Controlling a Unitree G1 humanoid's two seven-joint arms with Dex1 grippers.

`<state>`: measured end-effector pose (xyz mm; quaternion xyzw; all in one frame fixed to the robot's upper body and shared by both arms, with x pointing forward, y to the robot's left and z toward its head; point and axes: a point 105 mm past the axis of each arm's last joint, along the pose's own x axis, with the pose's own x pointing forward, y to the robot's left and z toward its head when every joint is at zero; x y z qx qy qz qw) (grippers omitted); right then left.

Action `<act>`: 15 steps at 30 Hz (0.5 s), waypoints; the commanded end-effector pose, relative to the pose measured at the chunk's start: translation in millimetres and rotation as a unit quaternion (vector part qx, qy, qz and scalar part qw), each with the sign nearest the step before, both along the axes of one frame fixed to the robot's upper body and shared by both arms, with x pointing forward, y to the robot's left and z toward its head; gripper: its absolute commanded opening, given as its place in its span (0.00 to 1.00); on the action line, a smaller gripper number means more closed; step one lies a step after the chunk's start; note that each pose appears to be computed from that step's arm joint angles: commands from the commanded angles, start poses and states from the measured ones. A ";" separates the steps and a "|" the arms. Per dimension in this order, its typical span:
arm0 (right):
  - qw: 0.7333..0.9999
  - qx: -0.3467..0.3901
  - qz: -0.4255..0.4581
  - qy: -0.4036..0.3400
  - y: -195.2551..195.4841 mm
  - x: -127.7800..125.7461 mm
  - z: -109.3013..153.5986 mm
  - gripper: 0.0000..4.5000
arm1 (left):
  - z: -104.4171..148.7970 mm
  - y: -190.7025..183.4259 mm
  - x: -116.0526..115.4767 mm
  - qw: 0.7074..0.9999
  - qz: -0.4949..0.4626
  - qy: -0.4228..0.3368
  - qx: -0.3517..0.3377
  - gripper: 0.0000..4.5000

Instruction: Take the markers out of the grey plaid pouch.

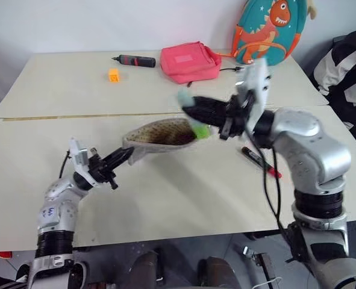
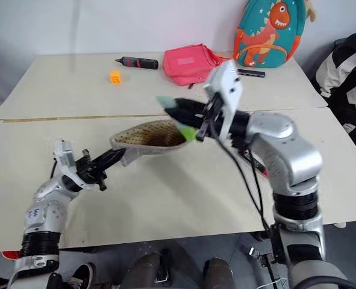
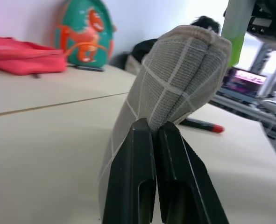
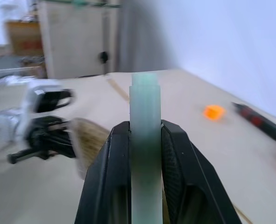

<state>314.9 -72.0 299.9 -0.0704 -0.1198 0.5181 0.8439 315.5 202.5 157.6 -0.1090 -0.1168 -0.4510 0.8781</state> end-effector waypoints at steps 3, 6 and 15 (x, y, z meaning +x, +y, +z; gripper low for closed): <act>0.987 -0.119 -0.085 0.059 -44.1 7.5 -20.0 0.11 | 23.0 19.8 -13.0 0.998 0.001 0.023 -0.054 0.00; 0.963 -0.222 -0.102 0.113 -63.8 1.7 -68.8 0.11 | 31.9 20.1 -24.8 0.989 -0.040 0.076 -0.118 0.00; 0.922 -0.301 -0.166 0.180 -84.1 11.7 -155.8 0.11 | 30.5 30.5 -30.1 0.970 -0.036 0.181 -0.156 0.00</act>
